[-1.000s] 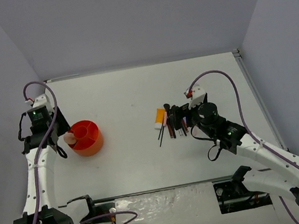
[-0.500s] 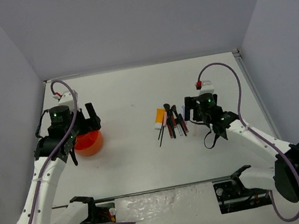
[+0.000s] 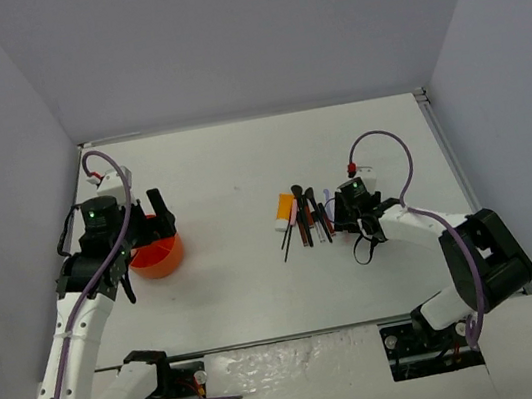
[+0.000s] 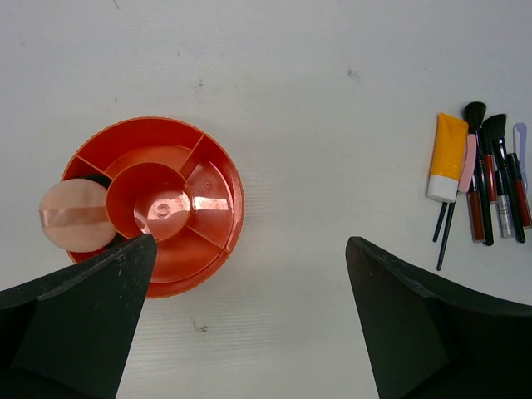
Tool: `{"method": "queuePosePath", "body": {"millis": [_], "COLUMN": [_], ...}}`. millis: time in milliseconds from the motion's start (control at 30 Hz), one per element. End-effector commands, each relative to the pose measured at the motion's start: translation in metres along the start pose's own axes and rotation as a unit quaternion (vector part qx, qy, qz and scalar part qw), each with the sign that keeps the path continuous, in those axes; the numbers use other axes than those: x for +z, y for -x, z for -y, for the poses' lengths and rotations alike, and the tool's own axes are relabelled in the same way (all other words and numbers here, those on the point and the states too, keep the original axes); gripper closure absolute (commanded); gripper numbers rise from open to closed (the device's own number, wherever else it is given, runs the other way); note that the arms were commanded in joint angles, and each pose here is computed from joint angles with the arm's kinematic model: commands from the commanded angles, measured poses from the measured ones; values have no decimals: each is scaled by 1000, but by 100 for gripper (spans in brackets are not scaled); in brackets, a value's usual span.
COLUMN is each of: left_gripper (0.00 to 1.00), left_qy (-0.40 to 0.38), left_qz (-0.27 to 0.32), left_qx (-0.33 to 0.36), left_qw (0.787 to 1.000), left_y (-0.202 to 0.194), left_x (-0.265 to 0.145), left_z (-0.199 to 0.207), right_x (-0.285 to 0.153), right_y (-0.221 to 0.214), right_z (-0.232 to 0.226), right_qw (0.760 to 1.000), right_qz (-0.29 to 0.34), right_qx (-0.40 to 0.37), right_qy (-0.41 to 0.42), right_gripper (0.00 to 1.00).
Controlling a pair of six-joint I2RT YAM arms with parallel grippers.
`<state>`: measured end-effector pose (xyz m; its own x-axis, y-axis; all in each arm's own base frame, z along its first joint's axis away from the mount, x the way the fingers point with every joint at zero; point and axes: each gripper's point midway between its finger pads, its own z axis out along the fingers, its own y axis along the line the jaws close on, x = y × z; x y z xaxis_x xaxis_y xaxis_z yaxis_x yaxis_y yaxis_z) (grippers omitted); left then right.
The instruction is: Organize the makeup
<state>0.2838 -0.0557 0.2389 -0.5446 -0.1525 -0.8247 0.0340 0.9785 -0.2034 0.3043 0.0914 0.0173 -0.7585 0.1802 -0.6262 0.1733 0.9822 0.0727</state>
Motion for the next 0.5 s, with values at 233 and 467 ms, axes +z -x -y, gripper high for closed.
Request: {"method": "queuePosePath", "body": {"millis": [233,467], "left_gripper": [3,3], "left_qy": [-15,-36], "left_qz": [31,31], "left_qx": [-25,-24], "left_qw": [999,999], "left_y": [16,18], "left_x": [-4,-1], "left_z": [-2,5], "right_x": [14,8], "right_y": [-4,1], "right_z": [1,1], "right_qw": [1000,1000], "right_qz": [-3,5], "right_qx": [21,16], "right_qy": [-13,-9], "right_gripper": [60,95]}}
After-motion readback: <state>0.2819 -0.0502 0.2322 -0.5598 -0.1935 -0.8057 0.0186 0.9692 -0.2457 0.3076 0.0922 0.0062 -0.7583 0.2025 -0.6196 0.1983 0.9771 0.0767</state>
